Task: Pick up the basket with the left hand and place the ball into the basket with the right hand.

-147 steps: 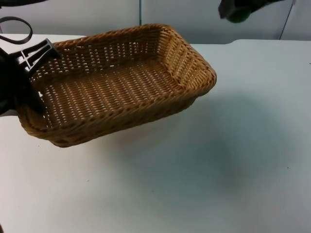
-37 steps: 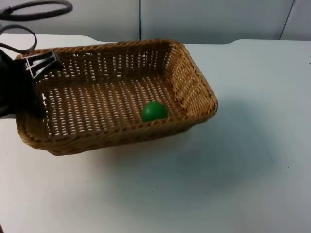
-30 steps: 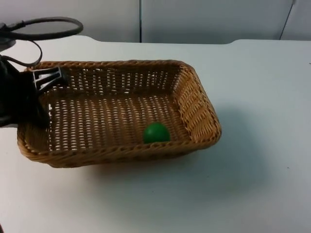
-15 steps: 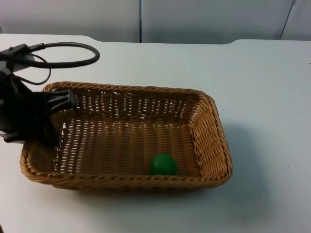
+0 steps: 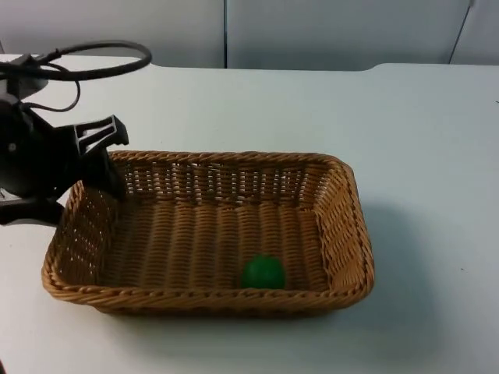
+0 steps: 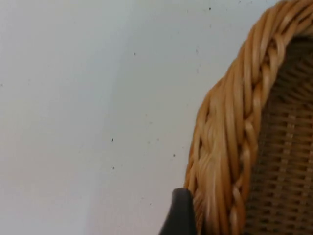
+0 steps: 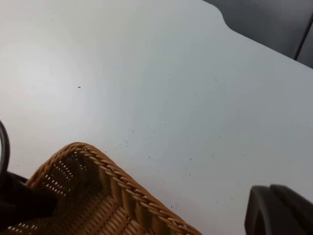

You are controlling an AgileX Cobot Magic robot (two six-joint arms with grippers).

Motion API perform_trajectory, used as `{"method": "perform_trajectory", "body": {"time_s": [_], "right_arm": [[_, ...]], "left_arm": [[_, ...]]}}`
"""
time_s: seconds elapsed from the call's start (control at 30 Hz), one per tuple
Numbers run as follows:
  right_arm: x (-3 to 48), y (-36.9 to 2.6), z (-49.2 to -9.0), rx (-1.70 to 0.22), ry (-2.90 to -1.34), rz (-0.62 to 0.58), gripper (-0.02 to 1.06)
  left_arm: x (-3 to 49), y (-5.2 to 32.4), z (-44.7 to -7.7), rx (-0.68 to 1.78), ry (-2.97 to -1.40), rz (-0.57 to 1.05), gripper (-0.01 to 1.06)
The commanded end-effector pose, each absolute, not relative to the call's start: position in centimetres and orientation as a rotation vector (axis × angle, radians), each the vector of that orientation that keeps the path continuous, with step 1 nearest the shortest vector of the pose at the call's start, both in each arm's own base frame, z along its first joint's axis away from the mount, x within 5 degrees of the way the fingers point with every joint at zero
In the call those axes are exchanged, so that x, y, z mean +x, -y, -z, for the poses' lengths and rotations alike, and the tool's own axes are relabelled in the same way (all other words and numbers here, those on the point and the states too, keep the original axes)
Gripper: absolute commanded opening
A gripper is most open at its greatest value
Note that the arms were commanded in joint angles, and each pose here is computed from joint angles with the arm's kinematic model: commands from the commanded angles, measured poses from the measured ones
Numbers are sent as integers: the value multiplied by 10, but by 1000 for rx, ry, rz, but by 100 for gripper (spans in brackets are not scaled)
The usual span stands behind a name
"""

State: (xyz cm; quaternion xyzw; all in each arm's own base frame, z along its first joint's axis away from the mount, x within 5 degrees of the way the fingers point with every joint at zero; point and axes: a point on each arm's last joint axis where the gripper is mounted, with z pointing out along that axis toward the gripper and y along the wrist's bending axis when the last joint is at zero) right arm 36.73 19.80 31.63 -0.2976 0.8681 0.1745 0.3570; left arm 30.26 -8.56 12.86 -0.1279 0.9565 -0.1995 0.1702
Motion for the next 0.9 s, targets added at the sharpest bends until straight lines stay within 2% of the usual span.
{"method": "perform_trajectory", "body": {"time_s": [0.0, 0.33, 0.6, 0.63, 0.7, 0.73, 0.87], "right_arm": [[366, -196, -322, -750, -2222, -460, 0], [366, -196, -322, -750, -2223, -461, 0], [366, -196, -322, -752, -2216, -449, 0], [366, -196, -322, -752, -2216, -449, 0], [366, -196, -322, -752, -2216, -449, 0], [366, -196, -322, -752, -2216, -449, 0], [366, -196, -322, -757, -2221, -449, 0]], "left_arm": [[308, 87, -133, -383, -2684, 569, 70], [326, 83, -149, -179, -2642, 486, 69], [325, 49, -154, -269, -2681, 508, 69], [324, 44, -157, -273, -2685, 510, 66], [321, 34, -165, -256, -2690, 501, 50], [321, 34, -165, -256, -2690, 501, 50], [303, 28, -197, -44, -2700, 431, 0]]}}
